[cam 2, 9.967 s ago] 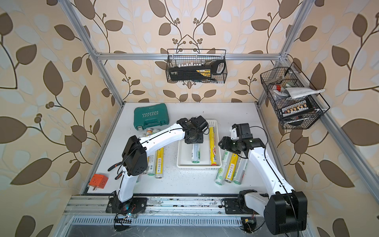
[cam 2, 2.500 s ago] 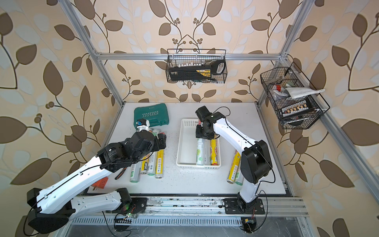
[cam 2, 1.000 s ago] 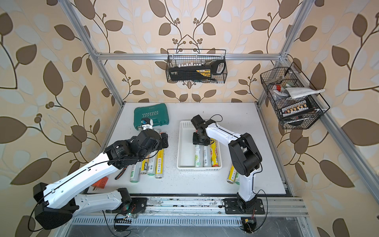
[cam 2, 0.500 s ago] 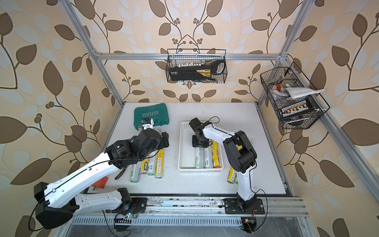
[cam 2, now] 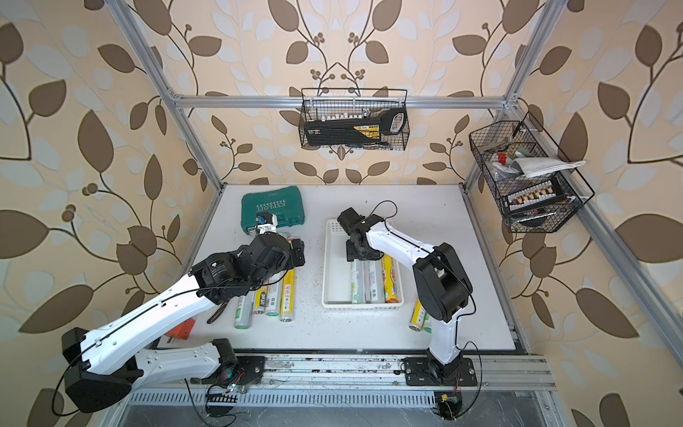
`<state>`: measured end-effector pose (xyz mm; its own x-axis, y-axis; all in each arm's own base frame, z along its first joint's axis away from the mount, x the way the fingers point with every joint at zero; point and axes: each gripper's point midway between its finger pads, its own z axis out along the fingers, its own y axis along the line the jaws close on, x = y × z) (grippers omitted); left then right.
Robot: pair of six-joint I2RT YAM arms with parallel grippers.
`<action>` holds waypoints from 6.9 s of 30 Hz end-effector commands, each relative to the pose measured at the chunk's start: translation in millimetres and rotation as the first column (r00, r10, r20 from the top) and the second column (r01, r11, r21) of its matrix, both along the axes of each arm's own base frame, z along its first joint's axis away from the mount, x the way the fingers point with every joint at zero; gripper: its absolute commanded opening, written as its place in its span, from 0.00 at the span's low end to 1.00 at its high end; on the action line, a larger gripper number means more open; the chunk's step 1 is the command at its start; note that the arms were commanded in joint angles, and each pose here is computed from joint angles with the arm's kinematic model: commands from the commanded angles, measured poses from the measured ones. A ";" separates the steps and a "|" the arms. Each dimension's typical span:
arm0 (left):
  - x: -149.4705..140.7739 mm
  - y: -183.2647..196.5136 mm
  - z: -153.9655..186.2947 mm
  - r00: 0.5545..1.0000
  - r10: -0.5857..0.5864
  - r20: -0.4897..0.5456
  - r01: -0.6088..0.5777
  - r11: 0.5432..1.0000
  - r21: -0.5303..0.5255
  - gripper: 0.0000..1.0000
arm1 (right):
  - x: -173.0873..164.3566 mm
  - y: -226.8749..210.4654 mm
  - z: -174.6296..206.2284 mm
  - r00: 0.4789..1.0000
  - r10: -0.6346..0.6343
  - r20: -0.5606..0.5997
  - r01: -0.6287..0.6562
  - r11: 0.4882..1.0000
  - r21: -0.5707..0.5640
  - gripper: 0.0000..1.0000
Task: Put the plastic wrap into the basket
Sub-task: Place the plastic wrap in the basket, then move the basket to the center of the board, then pick up the plastic wrap from the center of the board, then place the plastic wrap in the basket.
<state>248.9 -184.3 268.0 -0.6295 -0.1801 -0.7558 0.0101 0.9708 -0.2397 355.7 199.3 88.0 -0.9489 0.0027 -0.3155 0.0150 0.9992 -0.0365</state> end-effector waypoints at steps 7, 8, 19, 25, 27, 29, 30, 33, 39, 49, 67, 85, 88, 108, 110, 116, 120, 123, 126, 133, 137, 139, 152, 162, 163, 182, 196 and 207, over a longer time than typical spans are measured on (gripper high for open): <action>-0.5 -4.3 -4.1 1.000 -0.014 -0.015 0.014 1.000 -0.001 0.99 | -19.4 -21.2 15.6 1.000 0.023 0.011 -0.023 0.999 -0.043 0.67; -0.8 -3.4 -5.3 1.000 -0.012 -0.017 0.012 1.000 0.005 0.99 | -20.9 -22.4 17.3 0.999 0.030 0.015 -0.029 0.999 -0.041 0.67; 0.9 19.6 -42.6 0.995 0.047 -0.090 -0.040 0.996 0.084 0.99 | -32.1 -31.4 44.9 0.993 0.030 0.112 -0.044 0.991 0.123 0.66; 5.3 27.2 -79.2 0.980 0.068 -0.188 -0.053 0.995 0.082 0.99 | -34.0 -45.3 48.8 0.993 -0.007 0.115 -0.022 0.968 0.251 0.66; 6.7 27.5 -91.5 0.972 0.069 -0.224 -0.053 0.995 0.079 0.99 | -34.2 -53.1 44.5 0.995 -0.035 0.095 0.005 0.954 0.299 0.66; 8.8 27.4 -102.6 0.964 0.075 -0.255 -0.057 0.996 0.075 0.98 | -33.7 -58.7 41.2 0.995 -0.063 0.080 0.029 0.929 0.368 0.66; 9.5 26.7 -107.4 0.960 0.076 -0.269 -0.059 0.996 0.071 0.96 | -33.3 -61.3 40.8 0.994 -0.074 0.077 0.037 0.917 0.397 0.66; 12.9 27.5 -118.0 0.953 0.098 -0.285 -0.075 0.993 0.092 0.89 | -32.9 -71.0 38.1 0.992 -0.103 0.068 0.061 0.889 0.454 0.66; 18.4 26.7 -145.0 0.932 0.124 -0.341 -0.087 0.989 0.121 0.86 | -34.4 -91.3 27.4 0.990 -0.135 0.039 0.101 0.876 0.471 0.65; 21.8 19.6 -182.1 0.897 0.118 -0.427 -0.074 0.990 0.118 0.84 | -35.4 -96.1 15.4 0.992 -0.124 0.012 0.102 0.869 0.485 0.65; 23.5 13.0 -219.3 0.854 0.121 -0.506 -0.067 0.990 0.124 0.78 | -34.2 -90.9 1.4 0.993 -0.115 -0.022 0.111 0.858 0.502 0.65; 32.1 2.7 -233.8 0.834 0.107 -0.541 -0.047 0.991 0.123 0.69 | -31.7 -69.2 1.5 0.996 -0.085 -0.025 0.085 0.844 0.530 0.65; 32.7 2.6 -236.0 0.832 0.109 -0.545 -0.048 0.991 0.125 0.68 | -31.7 -64.4 1.9 0.997 -0.073 -0.023 0.074 0.847 0.526 0.65; 30.1 3.3 -223.4 0.833 0.097 -0.545 -0.045 0.993 0.109 0.40 | -36.7 -74.1 20.0 0.997 -0.078 0.015 0.062 0.880 0.470 0.64; 29.7 5.5 -215.8 0.839 0.100 -0.535 -0.048 0.993 0.110 0.37 | -37.9 -76.0 25.2 0.997 -0.079 0.026 0.058 0.883 0.465 0.64; 27.9 11.2 -190.1 0.855 0.103 -0.508 -0.054 0.992 0.111 0.32 | -41.3 -84.4 38.2 0.994 -0.095 0.054 0.060 0.885 0.461 0.64; 29.6 10.9 -165.9 0.870 0.095 -0.483 -0.055 0.994 0.096 0.31 | -43.4 -89.3 44.6 0.993 -0.102 0.066 0.060 0.885 0.461 0.64; 30.5 11.2 -144.7 0.882 0.089 -0.462 -0.052 0.994 0.091 0.31 | -44.9 -93.1 47.5 0.992 -0.107 0.071 0.063 0.886 0.459 0.64; 31.6 7.3 -117.3 0.903 0.061 -0.425 -0.039 0.997 0.061 0.30 | -46.1 -97.6 49.2 0.991 -0.114 0.072 0.069 0.887 0.456 0.64; 38.0 -19.7 -73.3 0.930 -0.014 -0.366 0.019 1.000 0.011 0.31 | -47.3 -103.1 53.0 0.989 -0.122 0.083 0.071 0.886 0.459 0.64; 45.9 -42.2 -60.8 0.936 -0.051 -0.348 0.051 0.999 -0.009 0.31 | -47.7 -105.8 52.0 0.989 -0.127 0.080 0.076 0.885 0.460 0.64; 49.6 -55.0 -54.7 0.937 -0.080 -0.340 0.073 0.997 -0.034 0.31 | -48.7 -106.5 51.9 0.989 -0.127 0.077 0.077 0.884 0.461 0.64; 66.3 -129.8 -66.4 0.926 -0.160 -0.342 0.129 0.985 -0.110 0.32 | -50.4 -118.1 57.5 0.984 -0.148 0.097 0.087 0.883 0.460 0.63; 67.6 -174.8 -118.1 0.885 -0.196 -0.423 0.166 0.980 -0.108 0.32 | -52.3 -134.1 64.2 0.972 -0.196 0.132 0.115 0.881 0.460 0.63; 66.8 -178.3 -121.5 0.881 -0.201 -0.429 0.170 0.979 -0.110 0.31 | -52.1 -135.1 64.8 0.971 -0.198 0.136 0.116 0.881 0.460 0.63; 59.7 -206.0 -165.5 0.839 -0.216 -0.499 0.182 0.976 -0.116 0.31 | -53.2 -143.5 60.7 0.966 -0.231 0.116 0.151 0.868 0.473 0.63; 41.0 -213.3 -164.6 0.823 -0.244 -0.512 0.205 0.970 -0.132 0.30 | -52.4 -144.4 57.9 0.965 -0.245 0.098 0.170 0.861 0.480 0.63; 31.1 -204.2 -171.1 0.821 -0.230 -0.522 0.209 0.973 -0.100 0.31 | -52.5 -143.8 58.5 0.964 -0.247 0.096 0.171 0.858 0.484 0.63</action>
<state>285.5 -391.6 82.2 -0.9590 -0.0054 -0.2833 0.0814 0.9524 -0.2937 308.1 54.5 151.7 -0.8416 0.3701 -0.3933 0.1781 0.8777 0.4449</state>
